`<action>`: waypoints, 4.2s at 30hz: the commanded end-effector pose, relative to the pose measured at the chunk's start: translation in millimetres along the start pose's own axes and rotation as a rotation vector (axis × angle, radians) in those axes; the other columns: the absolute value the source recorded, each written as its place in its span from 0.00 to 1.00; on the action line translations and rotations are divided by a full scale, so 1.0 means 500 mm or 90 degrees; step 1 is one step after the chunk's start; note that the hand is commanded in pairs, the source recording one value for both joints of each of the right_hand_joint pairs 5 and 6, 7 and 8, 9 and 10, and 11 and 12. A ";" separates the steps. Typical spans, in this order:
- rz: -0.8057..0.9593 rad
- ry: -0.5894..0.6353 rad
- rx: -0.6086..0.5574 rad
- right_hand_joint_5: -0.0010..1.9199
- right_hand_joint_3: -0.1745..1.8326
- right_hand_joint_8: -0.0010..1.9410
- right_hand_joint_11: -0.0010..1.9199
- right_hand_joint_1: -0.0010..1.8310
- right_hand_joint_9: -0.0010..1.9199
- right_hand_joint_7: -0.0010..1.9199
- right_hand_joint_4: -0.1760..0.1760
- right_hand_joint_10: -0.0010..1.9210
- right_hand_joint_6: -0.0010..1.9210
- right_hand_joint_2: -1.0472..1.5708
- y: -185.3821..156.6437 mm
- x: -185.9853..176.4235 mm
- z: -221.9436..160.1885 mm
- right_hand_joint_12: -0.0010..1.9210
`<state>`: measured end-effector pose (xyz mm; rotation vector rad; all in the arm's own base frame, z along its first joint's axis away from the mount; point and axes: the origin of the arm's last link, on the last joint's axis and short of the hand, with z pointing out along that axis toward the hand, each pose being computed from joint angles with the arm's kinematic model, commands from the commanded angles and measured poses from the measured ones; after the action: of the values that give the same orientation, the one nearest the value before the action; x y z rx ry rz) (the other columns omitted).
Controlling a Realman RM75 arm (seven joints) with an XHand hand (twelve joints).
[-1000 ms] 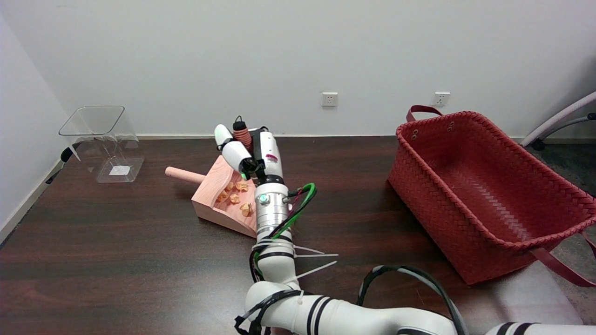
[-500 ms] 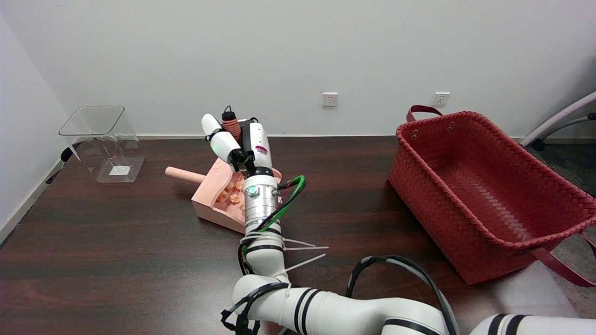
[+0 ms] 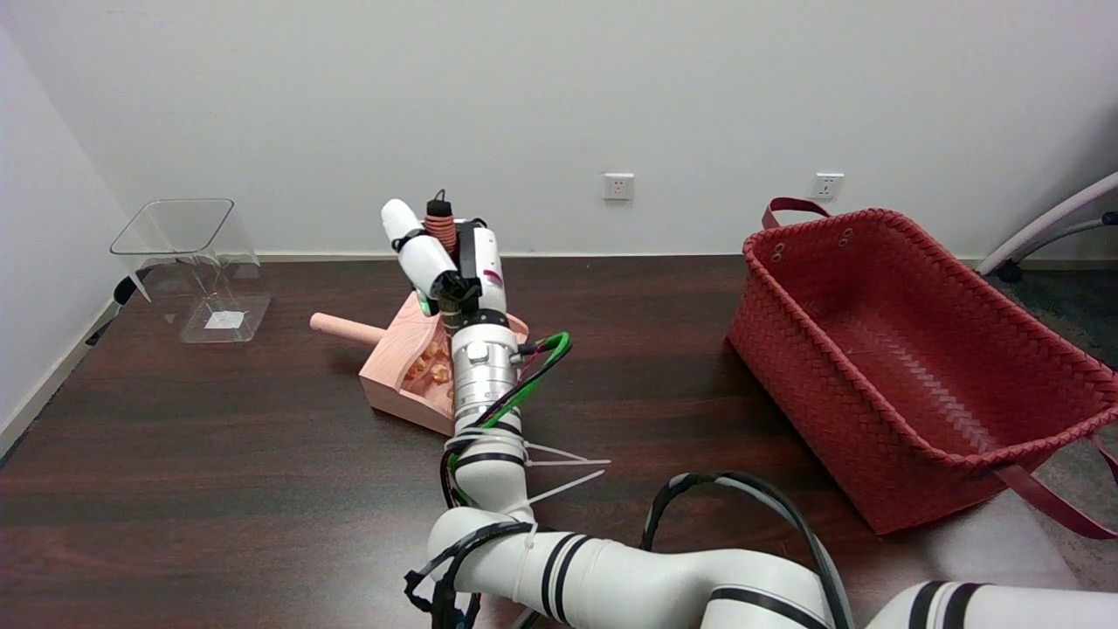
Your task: Use the broom to sweep the yellow paper into the dustpan.
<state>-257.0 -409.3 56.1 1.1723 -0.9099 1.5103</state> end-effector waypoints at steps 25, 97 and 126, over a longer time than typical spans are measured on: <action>-0.032 0.115 0.130 1.00 0.00 0.95 1.00 0.34 1.00 0.96 0.50 1.00 1.00 1.00 -0.083 0.088 -0.106 1.00; 0.094 0.066 0.078 1.00 0.12 0.93 1.00 0.35 1.00 0.94 0.50 1.00 1.00 1.00 -0.053 0.078 -0.052 1.00; 0.121 0.086 0.153 1.00 0.13 0.93 1.00 0.34 1.00 0.94 0.50 1.00 1.00 1.00 -0.086 0.115 -0.035 1.00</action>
<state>-232.9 -365.0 92.5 1.1322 -0.8318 1.8212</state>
